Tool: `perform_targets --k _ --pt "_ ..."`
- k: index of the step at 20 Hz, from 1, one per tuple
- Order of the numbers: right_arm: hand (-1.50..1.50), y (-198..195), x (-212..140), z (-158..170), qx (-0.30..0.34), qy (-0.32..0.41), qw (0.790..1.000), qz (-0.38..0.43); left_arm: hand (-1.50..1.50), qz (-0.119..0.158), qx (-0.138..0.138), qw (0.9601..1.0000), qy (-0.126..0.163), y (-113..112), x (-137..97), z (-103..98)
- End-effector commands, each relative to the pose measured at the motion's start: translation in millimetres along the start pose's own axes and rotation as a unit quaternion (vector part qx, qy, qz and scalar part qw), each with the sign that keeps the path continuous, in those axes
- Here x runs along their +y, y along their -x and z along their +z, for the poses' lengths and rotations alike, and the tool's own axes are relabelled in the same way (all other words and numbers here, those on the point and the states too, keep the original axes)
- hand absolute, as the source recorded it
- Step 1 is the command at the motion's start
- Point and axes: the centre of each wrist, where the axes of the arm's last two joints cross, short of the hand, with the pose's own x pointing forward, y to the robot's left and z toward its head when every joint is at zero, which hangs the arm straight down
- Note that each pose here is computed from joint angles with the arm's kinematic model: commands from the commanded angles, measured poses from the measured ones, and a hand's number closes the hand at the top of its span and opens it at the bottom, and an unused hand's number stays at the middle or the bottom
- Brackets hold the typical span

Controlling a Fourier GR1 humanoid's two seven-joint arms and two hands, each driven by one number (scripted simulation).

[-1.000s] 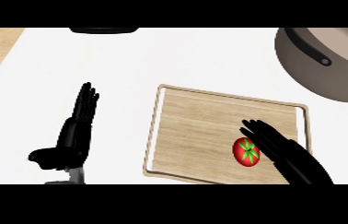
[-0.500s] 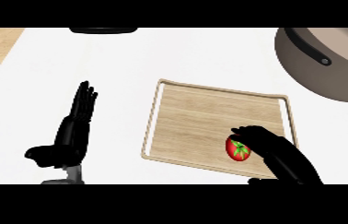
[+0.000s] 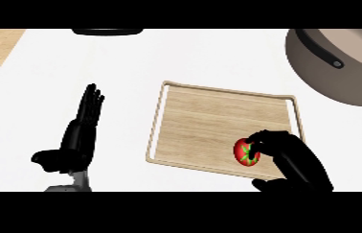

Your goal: Pick the tomato from the tray and place it in the pot

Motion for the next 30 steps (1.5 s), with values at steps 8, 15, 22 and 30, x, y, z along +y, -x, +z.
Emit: perform_targets --k 8,15,22,30 --pt "1.5 35.8 -21.9 -75.8 0.246 -0.028 0.968 0.051 0.0 0.004 -0.018 0.9993 0.033 -10.8 -11.4 -2.4" --pt "1.5 14.2 -69.7 -189.9 0.327 0.047 0.94 0.083 0.0 0.001 -0.016 0.9992 0.035 -9.2 -19.9 -5.1" --pt "1.5 -12.4 -90.9 -246.0 0.307 0.163 0.928 0.136 0.0 0.001 -0.007 0.9999 0.01 -6.2 -7.3 -6.4" --pt "1.5 7.6 -121.5 -250.6 0.389 0.222 0.878 0.171 0.0 0.0 -0.006 1.0 0.006 -6.9 -5.8 0.2"
